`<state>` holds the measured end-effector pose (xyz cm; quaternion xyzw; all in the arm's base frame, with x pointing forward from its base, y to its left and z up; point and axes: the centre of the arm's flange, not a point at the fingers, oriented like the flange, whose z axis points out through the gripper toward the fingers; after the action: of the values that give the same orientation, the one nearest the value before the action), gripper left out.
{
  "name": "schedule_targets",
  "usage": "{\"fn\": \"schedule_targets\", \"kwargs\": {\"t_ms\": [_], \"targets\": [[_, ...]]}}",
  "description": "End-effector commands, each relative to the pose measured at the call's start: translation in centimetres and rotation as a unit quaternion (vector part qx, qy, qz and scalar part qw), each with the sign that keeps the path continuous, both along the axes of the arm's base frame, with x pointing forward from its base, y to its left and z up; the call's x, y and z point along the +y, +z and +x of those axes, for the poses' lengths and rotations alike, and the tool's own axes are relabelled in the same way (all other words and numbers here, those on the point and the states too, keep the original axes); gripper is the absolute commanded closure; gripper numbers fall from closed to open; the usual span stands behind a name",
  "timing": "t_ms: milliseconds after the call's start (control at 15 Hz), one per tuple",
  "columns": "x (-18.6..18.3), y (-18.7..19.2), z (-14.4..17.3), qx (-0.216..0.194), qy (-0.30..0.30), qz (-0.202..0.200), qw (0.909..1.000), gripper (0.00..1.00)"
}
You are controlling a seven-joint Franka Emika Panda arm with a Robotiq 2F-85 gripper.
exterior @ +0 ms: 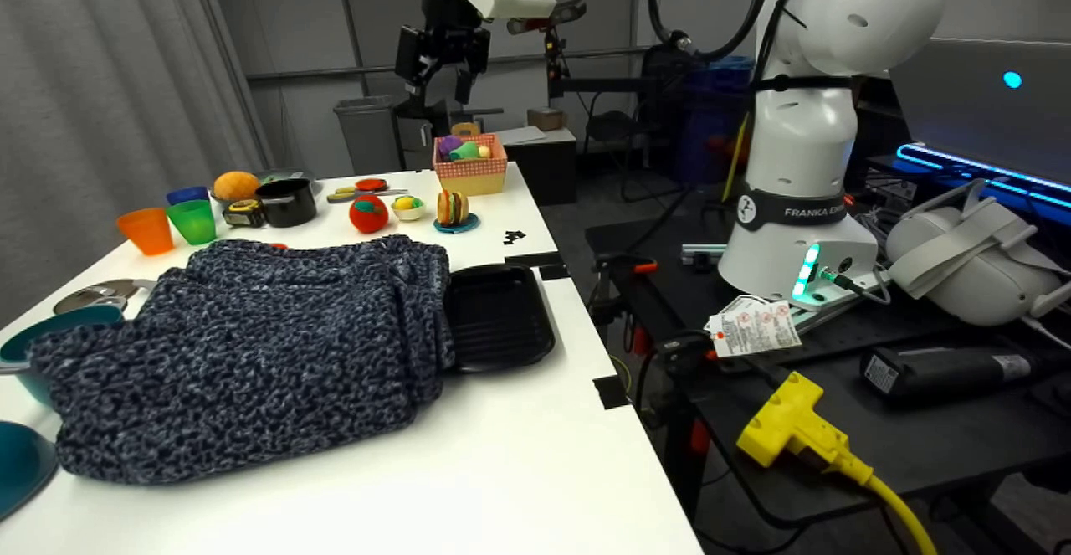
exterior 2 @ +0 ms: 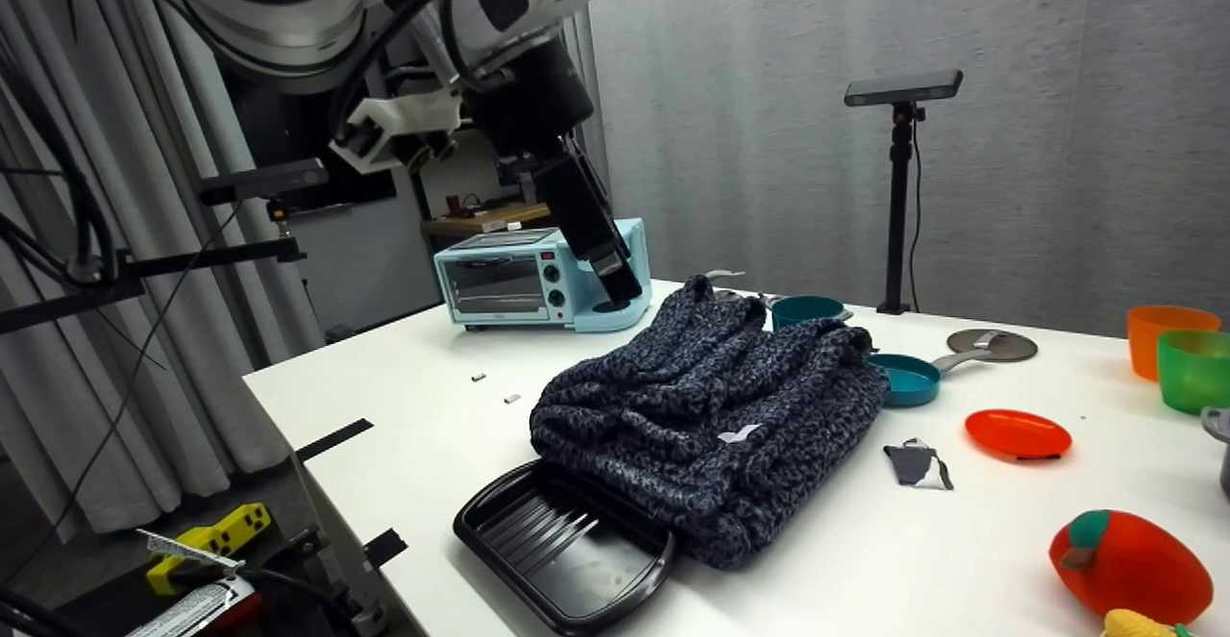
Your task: Fold the grey blanket once
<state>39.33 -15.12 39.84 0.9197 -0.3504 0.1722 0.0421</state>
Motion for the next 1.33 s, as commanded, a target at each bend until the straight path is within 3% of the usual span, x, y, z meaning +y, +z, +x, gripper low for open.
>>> {"fn": "schedule_targets", "kwargs": {"t_ms": [0,200,267,400,600,733,933,1133,1267], "targets": [[-0.2,0.2,-1.3,-0.023,0.05,-0.023,0.9982,0.0],[-0.4,0.2,-1.3,-0.025,0.137,-0.033,0.9897,0.0],[7.0,1.4,1.8,-0.022,0.164,-0.037,0.9856,0.0],[10.4,1.4,2.9,-0.021,0.215,-0.04,0.9755,0.0],[19.6,1.8,5.3,-0.03,0.306,-0.043,0.9505,0.0],[23.5,2.3,5.6,-0.035,0.343,-0.055,0.9371,0.0],[25.8,2.8,6.0,-0.041,0.358,-0.085,0.9289,0.0],[25.1,3.1,6.7,-0.049,0.347,-0.133,0.9271,0.0],[24.6,3.1,7.0,-0.052,0.341,-0.144,0.9275,0.0]]}}
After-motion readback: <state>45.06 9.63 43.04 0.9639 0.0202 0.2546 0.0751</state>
